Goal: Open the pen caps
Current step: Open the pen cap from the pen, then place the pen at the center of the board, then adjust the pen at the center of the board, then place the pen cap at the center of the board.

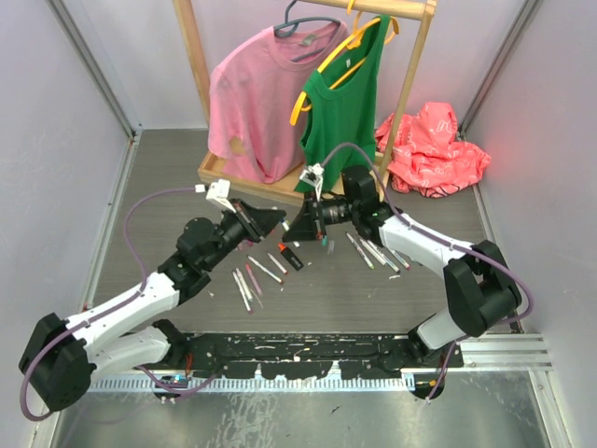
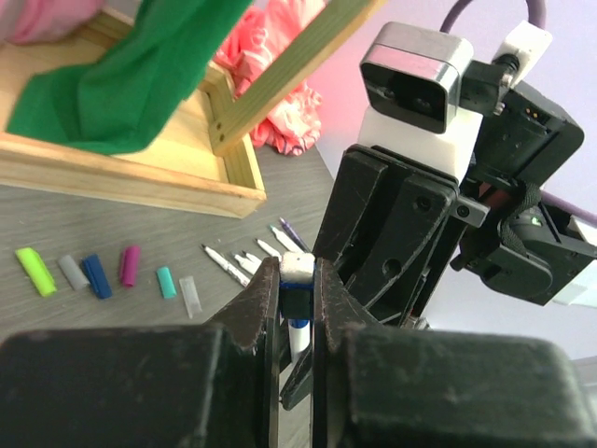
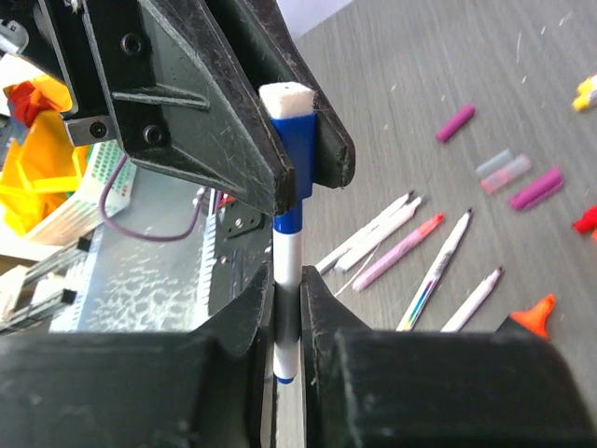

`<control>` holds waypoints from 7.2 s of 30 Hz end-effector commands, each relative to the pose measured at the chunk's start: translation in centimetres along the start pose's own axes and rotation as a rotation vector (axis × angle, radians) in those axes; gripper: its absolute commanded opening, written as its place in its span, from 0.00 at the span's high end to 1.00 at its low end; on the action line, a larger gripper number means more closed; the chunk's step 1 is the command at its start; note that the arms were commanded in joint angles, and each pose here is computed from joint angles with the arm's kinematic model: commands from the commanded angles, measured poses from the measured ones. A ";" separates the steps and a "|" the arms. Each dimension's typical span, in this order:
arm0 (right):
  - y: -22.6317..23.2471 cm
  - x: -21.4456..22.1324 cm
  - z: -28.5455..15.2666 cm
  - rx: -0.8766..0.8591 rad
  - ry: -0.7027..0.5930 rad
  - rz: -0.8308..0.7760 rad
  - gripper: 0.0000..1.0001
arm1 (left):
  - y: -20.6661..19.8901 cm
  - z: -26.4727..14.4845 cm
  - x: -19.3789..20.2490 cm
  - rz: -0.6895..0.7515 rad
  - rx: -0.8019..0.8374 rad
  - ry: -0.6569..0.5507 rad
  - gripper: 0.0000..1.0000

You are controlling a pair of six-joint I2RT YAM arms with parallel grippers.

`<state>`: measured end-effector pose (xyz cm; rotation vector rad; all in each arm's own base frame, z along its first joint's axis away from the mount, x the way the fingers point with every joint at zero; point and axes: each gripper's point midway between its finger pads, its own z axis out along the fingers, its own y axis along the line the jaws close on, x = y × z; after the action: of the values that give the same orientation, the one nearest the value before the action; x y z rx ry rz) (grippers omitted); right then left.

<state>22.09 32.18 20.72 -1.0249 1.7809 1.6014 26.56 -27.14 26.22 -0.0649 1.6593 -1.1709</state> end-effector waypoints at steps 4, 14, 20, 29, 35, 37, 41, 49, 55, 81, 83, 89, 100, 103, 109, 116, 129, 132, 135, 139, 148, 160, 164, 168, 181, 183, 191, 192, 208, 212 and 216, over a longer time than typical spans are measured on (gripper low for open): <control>1.2 2.6 2.3 -0.081 0.118 0.048 0.99 | 2.0 -6.2 -18.1 0.129 -0.210 -0.639 1.00; -0.2 4.8 3.7 -0.046 0.202 0.099 0.99 | 3.3 -10.5 -21.2 0.184 -0.312 -0.741 1.00; -0.7 6.1 4.4 -0.044 0.245 0.132 0.99 | 3.2 -11.9 -23.7 0.208 -0.339 -0.806 1.00; 0.0 6.7 4.8 -0.090 0.256 0.149 0.99 | 3.4 -13.5 -27.8 0.060 -0.272 -0.897 1.00; -0.3 6.6 4.8 -0.072 0.250 0.140 0.99 | 5.0 -13.9 -28.4 -0.024 -0.239 -0.911 1.00; -0.6 6.4 4.7 -0.054 0.256 0.116 0.99 | 4.9 -13.6 -27.9 -0.020 -0.232 -0.882 1.00; -1.3 6.4 4.0 0.016 0.296 0.037 0.99 | 4.7 -12.5 -25.6 -0.030 -0.206 -0.757 1.00; -3.1 10.2 -1.1 0.233 0.518 -0.156 0.99 | 5.6 -10.5 -16.9 -0.169 -0.167 -0.422 1.00; -4.7 15.3 -6.4 0.418 0.698 -0.213 0.97 | 5.9 -9.9 -9.0 -0.236 -0.213 -0.305 1.00; -7.0 22.5 -10.6 0.520 0.949 -0.272 0.69 | 6.5 -7.2 9.6 -0.347 -0.427 -0.049 1.00; -7.1 22.8 -10.8 0.522 0.964 -0.256 0.67 | 6.6 -7.4 10.0 -0.357 -0.430 -0.042 1.00; -7.5 23.0 -11.0 0.543 0.984 -0.239 0.66 | 6.6 -7.7 10.8 -0.365 -0.438 -0.028 1.00; -6.7 21.3 -10.3 0.525 0.901 -0.214 0.58 | 6.3 -7.4 13.6 -0.369 -0.473 0.035 1.00; -6.6 21.6 -10.2 0.518 0.905 -0.207 0.57 | 6.1 -7.2 13.7 -0.371 -0.471 0.037 1.00; -6.5 22.1 -10.3 0.503 0.920 -0.195 0.56 | 5.8 -6.9 14.0 -0.372 -0.476 0.043 1.00; -7.3 22.9 -10.9 0.560 0.966 -0.179 0.65 | 6.3 -7.0 14.3 -0.379 -0.491 0.041 1.00; -6.4 23.0 -10.9 0.518 0.992 -0.168 0.80 | 6.6 -7.1 14.4 -0.365 -0.507 0.041 1.00; -6.6 22.7 -10.9 0.539 0.984 -0.176 0.71 | 6.5 -6.9 14.7 -0.368 -0.506 0.047 1.00; -6.8 22.4 -11.0 0.564 0.974 -0.182 0.66 | 6.4 -6.8 14.9 -0.367 -0.505 0.053 1.00; -6.9 22.3 -11.0 0.568 0.969 -0.186 0.62 | 6.4 -6.6 15.1 -0.368 -0.504 0.059 1.00; -6.9 20.5 -10.7 0.595 0.903 -0.218 0.54 | 6.1 -6.2 15.7 -0.372 -0.499 0.068 1.00; -6.7 18.8 -10.7 0.591 0.829 -0.209 0.52 | 5.7 -4.8 17.3 -0.359 -0.519 0.104 1.00; -6.0 16.7 -11.0 0.570 0.744 -0.206 0.52 | 6.2 -4.2 18.5 -0.349 -0.566 0.123 1.00; -6.9 13.6 -13.8 0.688 0.618 -0.199 0.51 | 6.9 -3.8 19.7 -0.334 -0.659 0.152 1.00; -8.8 9.2 -20.8 0.965 0.383 -0.155 0.47 | 6.8 -1.9 24.1 -0.322 -0.809 0.277 1.00; -8.8 9.1 -20.8 0.967 0.383 -0.157 0.47 | 7.0 -1.8 24.2 -0.312 -0.821 0.272 0.99; -8.8 9.3 -20.8 0.967 0.391 -0.158 0.47 | 7.3 -0.5 23.8 -0.286 -0.831 0.251 0.90; -8.8 9.4 -20.8 0.967 0.390 -0.157 0.47 | 7.5 -0.5 23.9 -0.284 -0.836 0.252 0.86; -8.8 9.7 -20.6 0.951 0.397 -0.152 0.46 | 5.6 -0.1 22.1 -0.250 -0.740 0.267 0.50; -8.6 9.6 -20.5 0.940 0.393 -0.160 0.47 | 3.9 0.5 19.1 -0.158 -0.619 0.242 0.43; -8.4 9.5 -20.3 0.924 0.394 -0.169 0.46 | 4.6 0.4 15.9 0.012 -0.487 0.265 0.28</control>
<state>24.68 9.82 9.64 -0.9787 2.3354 0.3418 19.34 -35.25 8.10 -0.4579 2.2896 -0.7333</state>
